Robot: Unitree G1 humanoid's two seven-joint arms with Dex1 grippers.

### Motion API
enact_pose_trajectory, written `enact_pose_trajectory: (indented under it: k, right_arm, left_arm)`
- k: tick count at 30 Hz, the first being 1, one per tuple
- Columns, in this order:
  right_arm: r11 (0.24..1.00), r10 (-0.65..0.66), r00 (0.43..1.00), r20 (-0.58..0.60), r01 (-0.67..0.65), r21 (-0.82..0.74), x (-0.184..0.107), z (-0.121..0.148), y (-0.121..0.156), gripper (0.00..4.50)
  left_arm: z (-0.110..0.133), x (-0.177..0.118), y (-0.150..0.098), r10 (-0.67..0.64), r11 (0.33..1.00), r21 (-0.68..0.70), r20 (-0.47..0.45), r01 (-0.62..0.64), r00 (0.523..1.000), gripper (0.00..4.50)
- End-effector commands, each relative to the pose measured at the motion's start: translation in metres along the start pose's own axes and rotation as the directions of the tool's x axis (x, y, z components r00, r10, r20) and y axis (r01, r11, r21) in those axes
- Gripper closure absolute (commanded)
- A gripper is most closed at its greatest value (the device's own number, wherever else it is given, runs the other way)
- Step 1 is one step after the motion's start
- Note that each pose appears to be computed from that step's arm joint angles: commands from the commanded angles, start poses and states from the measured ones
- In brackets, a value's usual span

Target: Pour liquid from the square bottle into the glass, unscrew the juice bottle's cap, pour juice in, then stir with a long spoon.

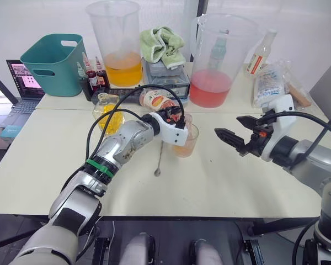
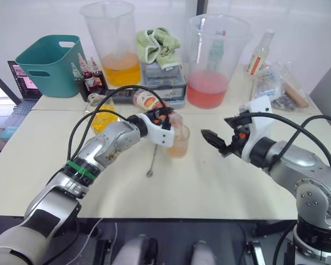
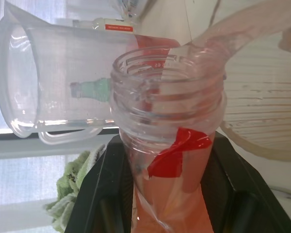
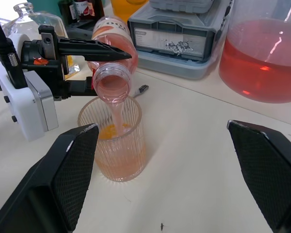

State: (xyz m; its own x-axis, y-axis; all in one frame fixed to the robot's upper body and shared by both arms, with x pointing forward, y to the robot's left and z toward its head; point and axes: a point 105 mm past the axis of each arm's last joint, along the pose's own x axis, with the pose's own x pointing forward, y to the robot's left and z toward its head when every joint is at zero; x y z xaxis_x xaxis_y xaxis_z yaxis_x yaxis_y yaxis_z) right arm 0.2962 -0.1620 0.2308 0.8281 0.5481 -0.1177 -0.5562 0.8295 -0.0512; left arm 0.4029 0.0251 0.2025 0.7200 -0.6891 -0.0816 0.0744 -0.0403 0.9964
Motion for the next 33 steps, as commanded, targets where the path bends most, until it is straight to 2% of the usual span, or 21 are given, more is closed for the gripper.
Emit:
enact_pose_trajectory:
  k: [1,5,7,11,13,15,18,25,28,32,33]
  right_arm:
    - [1.000,0.011,0.998,0.062,-0.010,-0.023,0.000,0.014,0.002,0.01]
    - [1.000,0.021,0.998,0.063,-0.020,-0.020,0.002,0.014,0.002,0.01]
    - [0.999,0.027,0.998,0.063,-0.026,-0.019,0.004,0.015,0.003,0.01]
    - [0.999,0.050,0.997,0.062,-0.049,-0.019,0.008,0.015,0.002,0.01]
    - [0.998,0.064,0.996,0.063,-0.063,-0.021,0.010,0.016,0.002,0.01]
    - [0.996,0.085,0.994,0.067,-0.083,-0.028,0.011,0.018,0.000,0.01]
    - [0.991,0.129,0.989,0.070,-0.126,-0.049,0.012,0.025,-0.004,0.01]
    - [0.952,0.287,0.957,0.038,-0.281,-0.117,0.010,0.033,-0.013,0.01]
    - [0.925,0.359,0.933,0.028,-0.352,-0.141,0.010,0.036,-0.013,0.01]
    - [0.849,0.511,0.859,0.016,-0.502,-0.163,0.009,0.037,-0.001,0.01]
    - [0.834,0.535,0.845,0.010,-0.526,-0.167,0.009,0.036,0.000,0.01]
  left_arm:
    - [0.007,-0.005,0.040,0.112,0.994,-0.010,0.029,-0.111,0.993,2.99]
    - [0.004,-0.007,0.045,0.125,0.992,-0.034,0.022,-0.124,0.992,2.99]
    - [0.002,-0.009,0.049,0.135,0.986,-0.097,0.019,-0.132,0.991,2.99]
    - [-0.001,-0.017,0.070,0.207,0.924,-0.331,0.018,-0.189,0.978,2.99]
    - [0.000,-0.022,0.075,0.227,0.908,-0.366,0.023,-0.203,0.974,2.99]
    - [-0.003,-0.028,0.080,0.256,0.850,-0.480,0.011,-0.219,0.967,2.99]
    - [-0.009,-0.042,0.096,0.328,0.685,-0.683,-0.022,-0.254,0.945,2.99]
    - [-0.012,-0.078,0.110,0.348,0.446,-0.866,-0.063,-0.224,0.936,2.99]
    - [-0.011,-0.096,0.099,0.297,0.394,-0.898,-0.074,-0.193,0.952,2.99]
    - [-0.025,-0.132,0.074,0.232,0.266,-0.929,-0.198,-0.258,0.952,2.99]
    - [-0.029,-0.143,0.068,0.211,0.262,-0.924,-0.228,-0.279,0.951,2.99]
